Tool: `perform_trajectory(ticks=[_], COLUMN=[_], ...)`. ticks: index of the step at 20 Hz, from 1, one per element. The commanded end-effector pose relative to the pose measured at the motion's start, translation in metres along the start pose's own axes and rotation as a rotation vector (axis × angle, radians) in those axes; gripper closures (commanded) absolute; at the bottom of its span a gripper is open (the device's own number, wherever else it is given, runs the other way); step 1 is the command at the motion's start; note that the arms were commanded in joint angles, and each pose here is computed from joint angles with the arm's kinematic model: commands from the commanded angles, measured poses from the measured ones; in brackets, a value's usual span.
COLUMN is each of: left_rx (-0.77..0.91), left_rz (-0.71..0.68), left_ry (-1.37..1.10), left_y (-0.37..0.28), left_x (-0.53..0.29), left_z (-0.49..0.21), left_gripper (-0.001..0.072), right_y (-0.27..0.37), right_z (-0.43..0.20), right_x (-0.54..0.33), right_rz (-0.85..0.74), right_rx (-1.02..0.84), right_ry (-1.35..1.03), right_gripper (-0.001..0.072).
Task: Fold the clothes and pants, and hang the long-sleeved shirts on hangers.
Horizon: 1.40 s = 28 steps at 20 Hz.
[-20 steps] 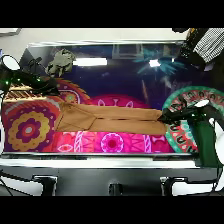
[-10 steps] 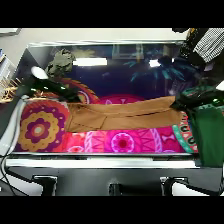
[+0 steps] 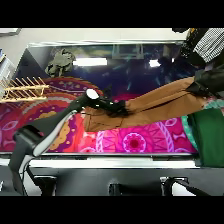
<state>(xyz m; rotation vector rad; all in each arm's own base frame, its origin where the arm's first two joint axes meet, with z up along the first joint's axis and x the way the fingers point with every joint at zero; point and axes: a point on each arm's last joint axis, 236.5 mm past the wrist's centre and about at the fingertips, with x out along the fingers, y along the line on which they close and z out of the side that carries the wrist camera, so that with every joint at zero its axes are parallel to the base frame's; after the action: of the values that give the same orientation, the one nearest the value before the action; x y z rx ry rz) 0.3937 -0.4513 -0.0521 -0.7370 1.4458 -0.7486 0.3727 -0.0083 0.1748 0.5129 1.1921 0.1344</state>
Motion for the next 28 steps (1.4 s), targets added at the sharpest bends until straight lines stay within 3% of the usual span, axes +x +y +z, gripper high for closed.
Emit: perform_trajectory(ticks=[1, 8, 13, 19, 24, 28], left_rx=[-0.063, -0.117, -0.086, 0.154, 0.191, 0.185], left_rz=[-0.086, -0.146, -0.126, 0.170, 0.299, 0.384], left_ry=[-0.030, 0.060, 0.187, 0.159, -0.119, -0.340], left_y=[-0.037, -0.072, -0.058, -0.015, -0.012, -0.005], left_x=[0.051, 0.114, 0.086, -0.058, -0.234, -0.369], left_z=[-0.007, -0.047, -0.053, -0.001, 0.062, 0.072], left_gripper=[0.0689, 0.0690, 0.0690, 0.0690, 0.0689, 0.0688], right_y=[0.007, 0.007, 0.007, 0.034, 0.106, 0.155], right_z=[-0.017, -0.019, -0.009, -0.001, -0.017, -0.047], right_x=[-0.017, -0.019, -0.018, 0.001, 0.058, 0.117], right_rz=[-0.007, -0.015, -0.010, 0.065, 0.093, 0.083], right_rx=[0.013, 0.006, -0.075, -0.107, -0.219, -0.304], right_ry=[0.030, 0.029, -0.008, -0.037, 0.001, 0.084], right_gripper=[0.0680, 0.0680, 0.0681, 0.0682, 0.0682, 0.0682])
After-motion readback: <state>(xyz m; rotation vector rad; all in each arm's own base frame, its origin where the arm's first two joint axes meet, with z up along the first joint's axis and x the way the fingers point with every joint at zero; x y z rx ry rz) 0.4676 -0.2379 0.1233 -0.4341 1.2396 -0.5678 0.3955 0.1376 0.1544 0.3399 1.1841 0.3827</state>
